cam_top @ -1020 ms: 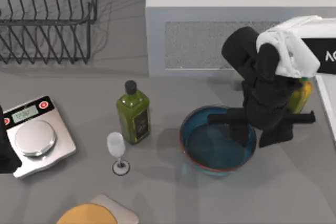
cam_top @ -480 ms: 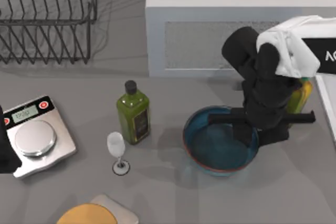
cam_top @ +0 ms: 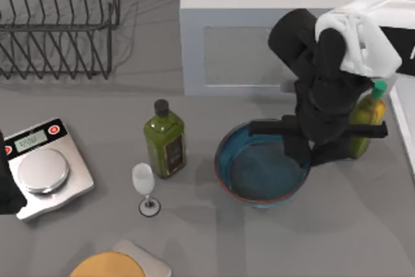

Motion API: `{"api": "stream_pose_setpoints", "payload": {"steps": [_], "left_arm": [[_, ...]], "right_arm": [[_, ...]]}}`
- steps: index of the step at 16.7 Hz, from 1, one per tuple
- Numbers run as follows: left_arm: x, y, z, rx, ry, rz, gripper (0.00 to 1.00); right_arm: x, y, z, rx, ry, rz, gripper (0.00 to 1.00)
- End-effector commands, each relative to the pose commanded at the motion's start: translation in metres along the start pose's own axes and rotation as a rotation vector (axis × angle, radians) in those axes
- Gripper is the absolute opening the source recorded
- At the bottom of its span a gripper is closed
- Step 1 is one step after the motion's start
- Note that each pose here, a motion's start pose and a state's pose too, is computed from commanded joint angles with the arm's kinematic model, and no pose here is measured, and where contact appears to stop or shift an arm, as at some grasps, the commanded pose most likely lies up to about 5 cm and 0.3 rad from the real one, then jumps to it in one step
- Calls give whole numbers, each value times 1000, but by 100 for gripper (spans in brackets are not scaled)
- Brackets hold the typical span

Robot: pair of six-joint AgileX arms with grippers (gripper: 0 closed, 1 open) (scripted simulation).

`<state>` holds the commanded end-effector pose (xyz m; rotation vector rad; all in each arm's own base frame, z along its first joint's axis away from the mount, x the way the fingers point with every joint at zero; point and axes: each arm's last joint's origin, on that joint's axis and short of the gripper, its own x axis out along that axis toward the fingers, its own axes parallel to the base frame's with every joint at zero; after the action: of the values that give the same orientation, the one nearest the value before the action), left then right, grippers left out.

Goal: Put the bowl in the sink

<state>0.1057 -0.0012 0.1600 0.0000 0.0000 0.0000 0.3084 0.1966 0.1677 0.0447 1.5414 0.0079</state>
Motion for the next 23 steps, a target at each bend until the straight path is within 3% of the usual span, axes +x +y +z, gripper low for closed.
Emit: {"api": "stream_pose_setpoints", "payload": {"steps": [8, 13, 18, 20, 23], "left_arm": [[0, 0, 0, 0, 0, 0, 100], [0, 0, 0, 0, 0, 0, 100], [0, 0, 0, 0, 0, 0, 100], [0, 0, 0, 0, 0, 0, 100], [0, 0, 0, 0, 0, 0, 100]], "right_arm": [[-100, 1, 2, -16, -31, 15, 0], [-113, -8, 4, -15, 27, -33, 0], [-112, -7, 3, -18, 26, -32, 0], [-123, -13, 5, -16, -16, 14, 0], [-149, -36, 14, -16, -160, 158, 0]]}}
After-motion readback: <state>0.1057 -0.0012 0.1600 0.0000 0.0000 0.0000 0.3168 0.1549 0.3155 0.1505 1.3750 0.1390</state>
